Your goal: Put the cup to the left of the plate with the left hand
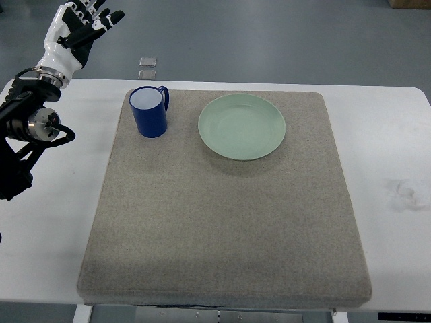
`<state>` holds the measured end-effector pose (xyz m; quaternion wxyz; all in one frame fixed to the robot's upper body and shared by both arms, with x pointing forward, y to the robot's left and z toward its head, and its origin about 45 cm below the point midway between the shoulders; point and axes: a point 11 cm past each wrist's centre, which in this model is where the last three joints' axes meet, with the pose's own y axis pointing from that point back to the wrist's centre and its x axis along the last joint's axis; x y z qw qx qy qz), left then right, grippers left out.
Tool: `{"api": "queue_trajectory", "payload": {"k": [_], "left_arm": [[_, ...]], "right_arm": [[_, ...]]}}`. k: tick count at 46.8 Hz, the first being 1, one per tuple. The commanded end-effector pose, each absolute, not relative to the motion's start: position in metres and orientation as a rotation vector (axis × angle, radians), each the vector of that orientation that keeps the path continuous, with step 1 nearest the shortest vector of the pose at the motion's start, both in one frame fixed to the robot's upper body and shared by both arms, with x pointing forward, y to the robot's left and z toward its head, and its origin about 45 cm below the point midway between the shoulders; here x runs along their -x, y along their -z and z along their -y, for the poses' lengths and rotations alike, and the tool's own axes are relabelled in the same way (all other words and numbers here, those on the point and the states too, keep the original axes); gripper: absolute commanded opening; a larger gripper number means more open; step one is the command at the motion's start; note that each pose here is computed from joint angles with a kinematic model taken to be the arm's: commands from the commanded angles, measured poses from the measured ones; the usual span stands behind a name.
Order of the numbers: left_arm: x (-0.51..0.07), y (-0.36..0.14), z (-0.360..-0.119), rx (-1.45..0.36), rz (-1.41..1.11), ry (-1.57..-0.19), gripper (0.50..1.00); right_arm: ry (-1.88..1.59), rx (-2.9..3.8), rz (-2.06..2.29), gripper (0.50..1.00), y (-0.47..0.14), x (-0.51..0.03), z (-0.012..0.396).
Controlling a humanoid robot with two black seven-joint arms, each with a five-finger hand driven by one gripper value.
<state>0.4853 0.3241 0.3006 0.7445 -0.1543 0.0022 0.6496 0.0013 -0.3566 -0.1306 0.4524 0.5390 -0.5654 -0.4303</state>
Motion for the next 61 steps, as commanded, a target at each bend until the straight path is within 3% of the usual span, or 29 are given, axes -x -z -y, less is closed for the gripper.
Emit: {"api": "queue_trajectory", "payload": {"k": [1,23,61], "left_arm": [[-0.486,-0.294,-0.32,0.33,-0.028,-1.429,0.992],[-0.485,-0.278,-0.307,0.397,-0.132,-1.366,0.99],[-0.486,-0.284,-0.308,0.407,-0.122,-1.362,0.996]], "right_arm": [[1.064,-1.33,1.396,0.932,0.131,-0.001,0.357],[1.063,-1.332,1.397,0.932,0.131,-0.002,0.357],[1.064,-1.33,1.396,0.932,0.131,-0.001,0.357]]}}
